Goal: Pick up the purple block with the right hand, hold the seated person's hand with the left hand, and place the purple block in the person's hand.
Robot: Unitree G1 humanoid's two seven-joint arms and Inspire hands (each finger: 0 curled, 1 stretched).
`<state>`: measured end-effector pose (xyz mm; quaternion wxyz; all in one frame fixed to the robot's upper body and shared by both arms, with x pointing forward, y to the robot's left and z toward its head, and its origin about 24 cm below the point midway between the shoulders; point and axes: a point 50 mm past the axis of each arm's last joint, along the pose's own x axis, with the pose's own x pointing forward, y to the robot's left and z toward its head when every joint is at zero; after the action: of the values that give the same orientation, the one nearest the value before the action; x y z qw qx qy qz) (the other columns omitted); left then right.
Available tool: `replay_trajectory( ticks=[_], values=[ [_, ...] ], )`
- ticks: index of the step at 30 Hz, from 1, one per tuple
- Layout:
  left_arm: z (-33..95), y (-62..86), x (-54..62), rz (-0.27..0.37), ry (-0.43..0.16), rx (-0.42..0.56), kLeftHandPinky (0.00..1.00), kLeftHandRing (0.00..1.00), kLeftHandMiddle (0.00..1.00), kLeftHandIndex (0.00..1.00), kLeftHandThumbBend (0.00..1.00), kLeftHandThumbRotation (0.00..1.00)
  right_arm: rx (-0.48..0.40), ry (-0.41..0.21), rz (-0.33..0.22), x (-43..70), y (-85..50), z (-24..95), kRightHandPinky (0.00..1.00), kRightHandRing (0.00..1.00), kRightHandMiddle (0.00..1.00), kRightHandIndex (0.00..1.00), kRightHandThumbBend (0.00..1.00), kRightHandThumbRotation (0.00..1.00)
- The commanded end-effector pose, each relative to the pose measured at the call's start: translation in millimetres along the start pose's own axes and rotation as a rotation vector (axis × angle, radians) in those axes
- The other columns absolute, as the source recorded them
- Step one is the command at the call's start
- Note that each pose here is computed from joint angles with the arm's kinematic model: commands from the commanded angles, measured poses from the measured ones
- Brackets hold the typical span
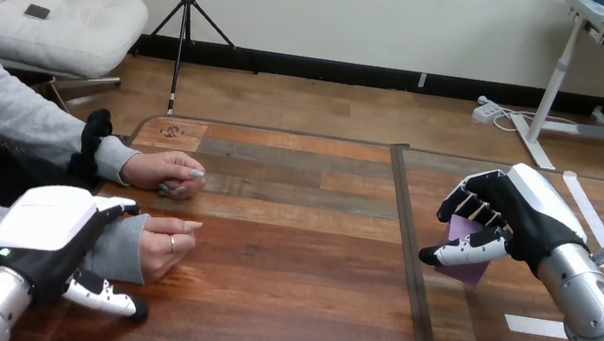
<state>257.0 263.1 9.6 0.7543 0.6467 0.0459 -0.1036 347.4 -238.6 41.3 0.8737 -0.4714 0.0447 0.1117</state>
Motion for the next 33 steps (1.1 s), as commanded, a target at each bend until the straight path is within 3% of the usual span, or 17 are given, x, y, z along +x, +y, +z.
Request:
replay_trajectory(
  ticks=[1,16,33],
  values=[
    [-4.9,19.3,10.8,0.059,0.015,0.070,0.75,0.82,0.84,0.82,1.00,0.41,0.012,-0.055,-0.073,8.8,-22.3,15.8,0.41,0.43,0.46,0.46,0.81,0.00],
    [-6.5,15.4,14.5,0.068,0.041,0.084,0.75,0.81,0.83,0.82,1.00,0.41,0.010,-0.054,-0.072,9.2,-21.5,16.5,0.41,0.44,0.47,0.47,0.81,0.00],
    [-4.8,12.6,16.5,0.107,0.027,0.090,0.71,0.78,0.80,0.79,0.99,0.32,0.014,-0.059,-0.069,8.8,-21.2,16.2,0.41,0.44,0.47,0.47,0.81,0.00]
  ],
)
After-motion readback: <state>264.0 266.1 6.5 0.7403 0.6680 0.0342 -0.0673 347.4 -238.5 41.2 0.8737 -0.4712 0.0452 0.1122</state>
